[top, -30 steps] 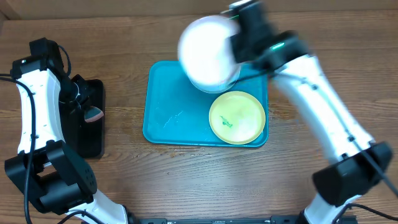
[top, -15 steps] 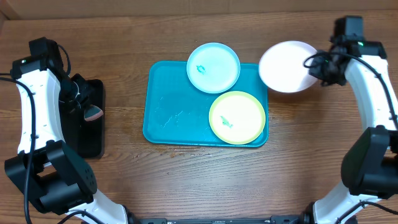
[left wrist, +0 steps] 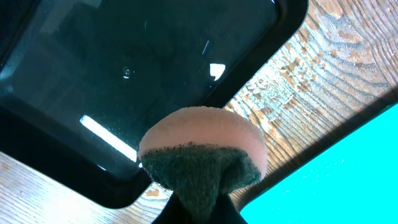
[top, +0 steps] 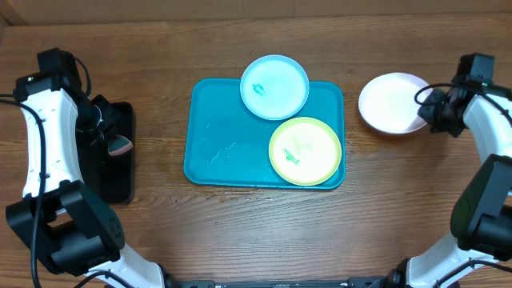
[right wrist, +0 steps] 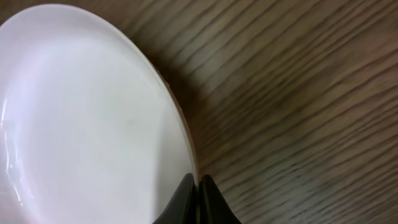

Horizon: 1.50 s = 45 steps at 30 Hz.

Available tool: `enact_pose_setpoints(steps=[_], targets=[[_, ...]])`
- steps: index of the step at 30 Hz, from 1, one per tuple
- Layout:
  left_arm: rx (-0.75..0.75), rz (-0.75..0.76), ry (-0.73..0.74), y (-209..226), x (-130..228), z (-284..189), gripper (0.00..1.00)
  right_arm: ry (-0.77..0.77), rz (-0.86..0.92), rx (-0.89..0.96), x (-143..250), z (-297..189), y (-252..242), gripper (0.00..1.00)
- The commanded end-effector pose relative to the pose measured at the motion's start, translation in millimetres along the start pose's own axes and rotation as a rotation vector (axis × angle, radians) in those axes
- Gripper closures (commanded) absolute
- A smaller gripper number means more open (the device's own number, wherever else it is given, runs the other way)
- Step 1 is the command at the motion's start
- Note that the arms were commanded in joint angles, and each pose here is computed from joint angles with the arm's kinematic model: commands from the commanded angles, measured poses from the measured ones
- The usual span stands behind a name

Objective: Clean dirty plates on tray and stack at the side
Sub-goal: 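Lift the pink plate with the right gripper and place it right of the tray, then reach the right gripper to the light-blue plate rim and grasp it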

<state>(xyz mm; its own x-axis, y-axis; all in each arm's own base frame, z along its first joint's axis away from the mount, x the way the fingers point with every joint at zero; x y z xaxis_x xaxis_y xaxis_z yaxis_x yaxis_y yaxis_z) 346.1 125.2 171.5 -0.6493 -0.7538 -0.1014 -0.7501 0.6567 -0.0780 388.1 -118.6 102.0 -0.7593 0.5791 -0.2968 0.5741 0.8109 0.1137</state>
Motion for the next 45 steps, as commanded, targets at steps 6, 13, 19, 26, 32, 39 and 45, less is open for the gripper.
enact_pose_setpoints(steps=[6,13,19,26,32,39,45], targets=[[0.016,0.018,-0.013,-2.4,-1.2,-5.3,0.96,0.03,0.002,-0.084,7.8,2.0,11.0,0.64],[0.017,0.018,-0.016,-2.9,-1.7,-5.3,0.96,0.09,-0.161,-0.539,9.9,-29.4,75.0,0.45],[0.018,0.018,-0.016,-2.9,-1.9,-5.3,0.96,0.034,-0.363,-0.73,10.0,-73.6,148.0,0.27],[0.019,0.018,-0.019,-3.3,-2.6,-5.2,0.96,-0.167,-0.707,-0.509,38.8,-96.6,230.1,0.06],[0.023,0.019,-0.025,-4.0,-3.6,-5.4,0.96,-0.423,-0.825,-0.437,35.9,-102.4,286.9,0.0],[0.023,0.022,-0.024,-4.1,-3.5,-5.2,0.96,-0.479,-0.943,-0.43,46.4,-43.8,324.6,0.0],[0.049,0.023,-0.01,-7.7,-1.5,-5.3,0.96,-0.421,-0.955,-0.415,56.9,6.7,327.4,0.01]])
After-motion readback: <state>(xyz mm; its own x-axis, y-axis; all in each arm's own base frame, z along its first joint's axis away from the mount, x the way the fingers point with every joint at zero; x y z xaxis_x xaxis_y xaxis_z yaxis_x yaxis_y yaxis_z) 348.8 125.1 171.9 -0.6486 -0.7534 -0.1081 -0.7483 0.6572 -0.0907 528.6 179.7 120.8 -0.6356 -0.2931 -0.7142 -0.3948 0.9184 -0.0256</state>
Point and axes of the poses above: each gripper's point midway between its finger pads, its own z axis out along the fingers, its own y axis along the line the jaws close on, x = y × z, the point moved 4 cm from there along -z, back along the fingers, and after that the axes turned 2 degrees about -z, right-handed, at the moved point
